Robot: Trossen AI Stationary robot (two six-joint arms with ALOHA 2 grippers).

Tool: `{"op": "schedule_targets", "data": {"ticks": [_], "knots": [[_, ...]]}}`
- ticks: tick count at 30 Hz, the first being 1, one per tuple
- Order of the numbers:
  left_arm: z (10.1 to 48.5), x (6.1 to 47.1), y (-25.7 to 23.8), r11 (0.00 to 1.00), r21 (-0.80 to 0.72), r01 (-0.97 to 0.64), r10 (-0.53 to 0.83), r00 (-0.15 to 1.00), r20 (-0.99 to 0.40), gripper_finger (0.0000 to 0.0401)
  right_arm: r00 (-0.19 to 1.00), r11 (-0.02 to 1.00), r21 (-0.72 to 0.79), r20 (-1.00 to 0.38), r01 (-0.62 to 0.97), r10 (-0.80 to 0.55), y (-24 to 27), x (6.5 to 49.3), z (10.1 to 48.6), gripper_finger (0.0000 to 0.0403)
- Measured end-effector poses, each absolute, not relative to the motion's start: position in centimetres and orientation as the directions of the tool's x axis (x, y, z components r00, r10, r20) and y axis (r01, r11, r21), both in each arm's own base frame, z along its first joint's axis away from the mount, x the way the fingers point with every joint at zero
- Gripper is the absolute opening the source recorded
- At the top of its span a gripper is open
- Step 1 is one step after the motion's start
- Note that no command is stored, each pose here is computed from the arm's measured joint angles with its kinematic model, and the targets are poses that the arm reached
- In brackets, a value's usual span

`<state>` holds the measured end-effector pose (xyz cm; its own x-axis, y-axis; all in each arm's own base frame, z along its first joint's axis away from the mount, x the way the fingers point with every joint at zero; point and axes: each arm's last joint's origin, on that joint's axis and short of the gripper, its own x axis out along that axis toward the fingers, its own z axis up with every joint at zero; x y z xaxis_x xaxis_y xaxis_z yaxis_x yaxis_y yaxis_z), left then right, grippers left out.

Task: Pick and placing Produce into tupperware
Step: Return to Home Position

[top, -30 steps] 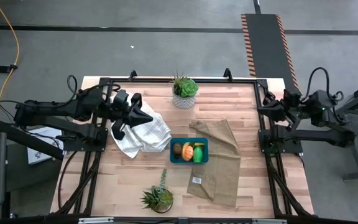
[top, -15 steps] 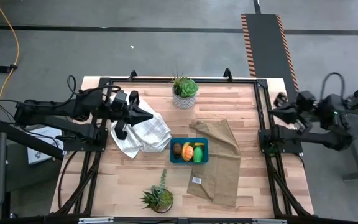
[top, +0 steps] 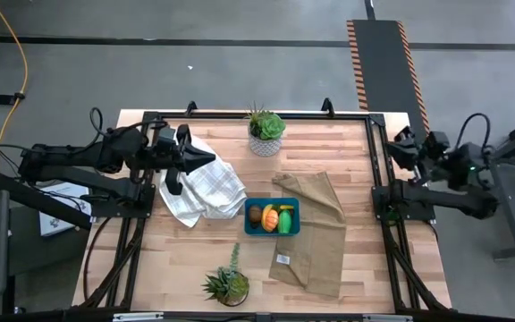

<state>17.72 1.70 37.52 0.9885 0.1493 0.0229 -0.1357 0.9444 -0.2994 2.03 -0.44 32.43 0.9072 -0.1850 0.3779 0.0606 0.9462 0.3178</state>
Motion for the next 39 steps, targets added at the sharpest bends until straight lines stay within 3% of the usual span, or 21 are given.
{"op": "schedule_targets", "data": {"ticks": [9, 25, 39], "knots": [[37.2, 17.7, 1.7, 0.93, -0.338, -0.143, 0.149, 0.989, -0.009, 0.0, 0.869, 0.94, 0.337, 0.478, -0.047, -0.128, -0.9, 5.6, 28.2, 0.0], [37.2, 17.7, 1.7, 0.937, -0.318, -0.143, 0.147, 0.989, -0.013, 0.0, 0.784, 0.915, 0.367, 0.612, -0.169, -0.101, -1.1, 7.4, 23.3, 0.0], [38.4, 16.3, 4.5, 0.956, -0.204, -0.209, 0.232, 0.968, 0.093, 0.0, 0.773, 0.904, 0.384, 0.625, -0.187, -0.106, -1.1, 7.5, 22.7, 0.0]]}}
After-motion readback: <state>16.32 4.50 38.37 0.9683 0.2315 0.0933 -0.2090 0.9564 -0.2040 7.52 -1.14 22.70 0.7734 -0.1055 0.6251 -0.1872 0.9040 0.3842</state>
